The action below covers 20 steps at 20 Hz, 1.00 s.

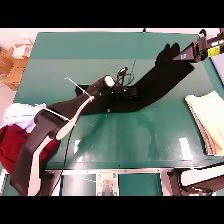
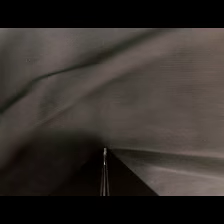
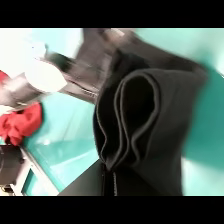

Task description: Fold the shirts.

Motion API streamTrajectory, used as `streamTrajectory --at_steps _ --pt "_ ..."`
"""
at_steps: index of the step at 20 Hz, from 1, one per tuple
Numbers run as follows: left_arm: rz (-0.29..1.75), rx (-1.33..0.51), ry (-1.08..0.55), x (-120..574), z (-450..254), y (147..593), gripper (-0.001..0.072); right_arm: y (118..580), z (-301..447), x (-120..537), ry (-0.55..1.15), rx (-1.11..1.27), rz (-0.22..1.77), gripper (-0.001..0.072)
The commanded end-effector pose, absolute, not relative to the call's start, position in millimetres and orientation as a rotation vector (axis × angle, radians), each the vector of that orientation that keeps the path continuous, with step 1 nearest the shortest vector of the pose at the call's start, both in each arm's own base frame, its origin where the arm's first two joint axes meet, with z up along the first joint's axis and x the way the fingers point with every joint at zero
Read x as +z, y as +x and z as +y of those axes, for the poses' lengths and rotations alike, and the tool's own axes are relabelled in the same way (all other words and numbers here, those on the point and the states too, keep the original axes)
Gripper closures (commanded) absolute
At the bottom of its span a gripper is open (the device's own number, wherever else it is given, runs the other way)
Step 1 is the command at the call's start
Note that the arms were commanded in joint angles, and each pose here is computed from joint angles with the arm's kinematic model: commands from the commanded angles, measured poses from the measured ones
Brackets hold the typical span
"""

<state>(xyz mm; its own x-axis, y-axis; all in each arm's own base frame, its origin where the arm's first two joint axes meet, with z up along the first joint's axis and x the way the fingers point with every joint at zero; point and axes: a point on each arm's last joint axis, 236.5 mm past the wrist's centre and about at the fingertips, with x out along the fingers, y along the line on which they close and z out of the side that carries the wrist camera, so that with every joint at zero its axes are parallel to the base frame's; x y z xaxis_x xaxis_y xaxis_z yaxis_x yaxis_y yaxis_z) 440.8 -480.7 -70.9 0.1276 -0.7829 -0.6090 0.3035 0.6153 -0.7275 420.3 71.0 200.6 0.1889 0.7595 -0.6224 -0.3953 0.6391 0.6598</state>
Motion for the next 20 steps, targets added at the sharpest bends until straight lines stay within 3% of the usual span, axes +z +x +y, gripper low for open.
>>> streamTrajectory --at_steps 1,5,10,16,20 --pt "1.213 -0.874 -0.562 -66 -499 435 0.0682 407 94 220 0.366 0.894 1.086 0.0693" --pt "1.261 -0.998 -0.522 -16 -479 430 0.0682 406 102 219 0.384 0.894 1.107 0.0693" --pt "1.354 -1.014 -0.523 63 -338 448 0.0682 414 152 208 0.430 0.922 1.123 0.0693" --pt "1.118 -0.794 -0.628 165 -159 492 0.0682 430 307 136 0.514 0.946 1.099 0.0693" --pt "1.023 -0.691 -0.667 186 -97 501 0.0682 437 428 61 0.566 0.915 1.056 0.0692"
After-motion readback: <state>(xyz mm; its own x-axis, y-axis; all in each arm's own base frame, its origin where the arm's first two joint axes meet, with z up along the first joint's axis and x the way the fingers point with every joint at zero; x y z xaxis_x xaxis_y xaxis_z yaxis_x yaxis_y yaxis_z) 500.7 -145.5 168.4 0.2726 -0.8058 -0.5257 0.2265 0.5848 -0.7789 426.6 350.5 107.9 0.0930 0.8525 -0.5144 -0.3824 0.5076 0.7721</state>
